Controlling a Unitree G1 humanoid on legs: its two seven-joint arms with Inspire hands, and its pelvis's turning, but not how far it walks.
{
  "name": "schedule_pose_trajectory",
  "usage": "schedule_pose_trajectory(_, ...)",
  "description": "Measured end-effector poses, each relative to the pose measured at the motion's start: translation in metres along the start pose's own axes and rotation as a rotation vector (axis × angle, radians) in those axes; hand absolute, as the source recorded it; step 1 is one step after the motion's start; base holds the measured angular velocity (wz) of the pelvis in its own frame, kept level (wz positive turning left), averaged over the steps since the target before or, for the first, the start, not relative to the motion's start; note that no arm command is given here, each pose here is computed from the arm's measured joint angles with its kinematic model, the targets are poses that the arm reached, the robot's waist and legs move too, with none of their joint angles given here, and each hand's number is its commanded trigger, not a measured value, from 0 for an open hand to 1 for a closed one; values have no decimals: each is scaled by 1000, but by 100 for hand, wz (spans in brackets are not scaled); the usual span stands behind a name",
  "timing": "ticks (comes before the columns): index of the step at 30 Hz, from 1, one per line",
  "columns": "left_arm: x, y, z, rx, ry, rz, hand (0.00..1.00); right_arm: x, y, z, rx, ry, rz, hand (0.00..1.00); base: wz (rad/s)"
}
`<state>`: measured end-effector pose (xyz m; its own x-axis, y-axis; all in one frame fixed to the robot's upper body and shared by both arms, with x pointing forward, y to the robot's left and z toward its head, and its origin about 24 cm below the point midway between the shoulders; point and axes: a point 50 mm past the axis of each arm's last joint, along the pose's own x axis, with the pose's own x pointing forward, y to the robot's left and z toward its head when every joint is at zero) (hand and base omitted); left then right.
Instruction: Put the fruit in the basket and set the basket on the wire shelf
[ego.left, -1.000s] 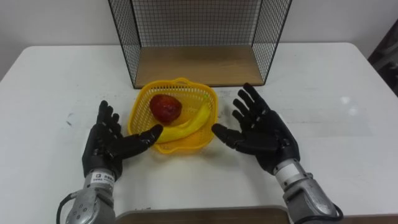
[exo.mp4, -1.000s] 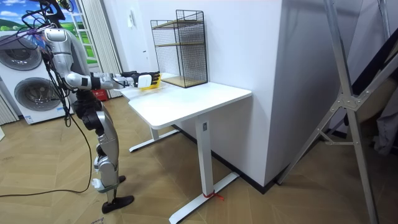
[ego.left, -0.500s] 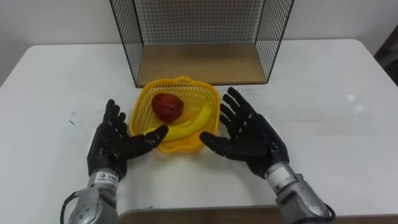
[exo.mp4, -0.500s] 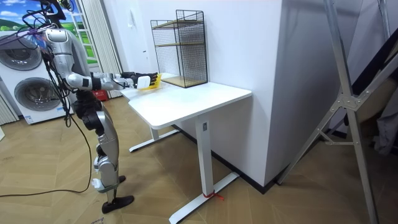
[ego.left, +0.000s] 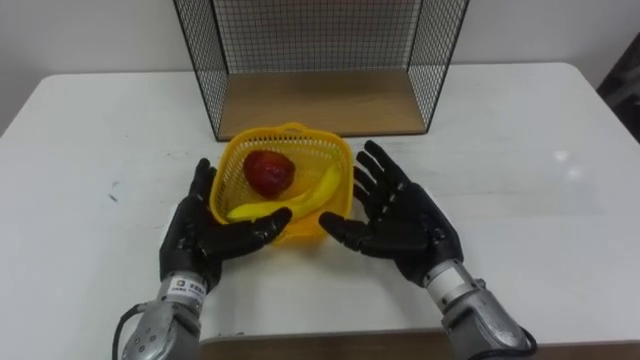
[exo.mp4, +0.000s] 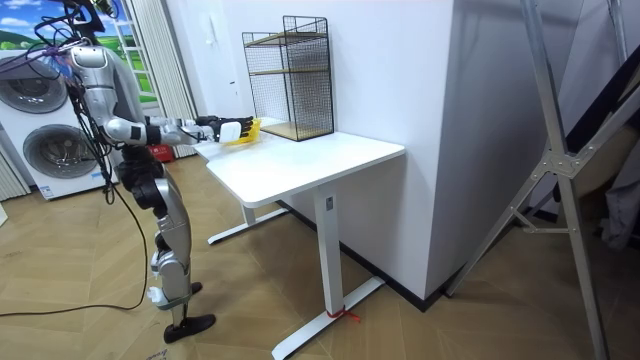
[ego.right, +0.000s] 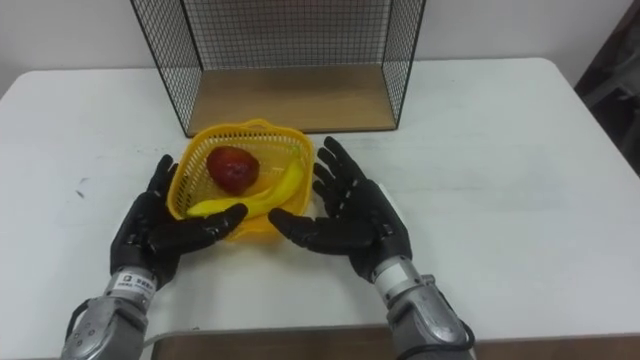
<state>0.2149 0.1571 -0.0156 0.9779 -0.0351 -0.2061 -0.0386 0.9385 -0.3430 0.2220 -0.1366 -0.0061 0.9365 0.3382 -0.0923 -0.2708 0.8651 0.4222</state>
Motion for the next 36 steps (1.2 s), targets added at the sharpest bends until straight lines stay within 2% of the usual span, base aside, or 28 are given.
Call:
schedule_pose_trajectory(6,0,-1,0,11,4,-14,0,3,-3,-2,-1,12,-20,0,0)
schedule_pose_trajectory(20,3,-22,-4,32,25,-119,0,3,-6,1,-34,0,-58,0,-3)
schedule_pose_trajectory(36,3,-29,-4,34,27,-167,0,6,-7,4,-119,0,-100,0,-5)
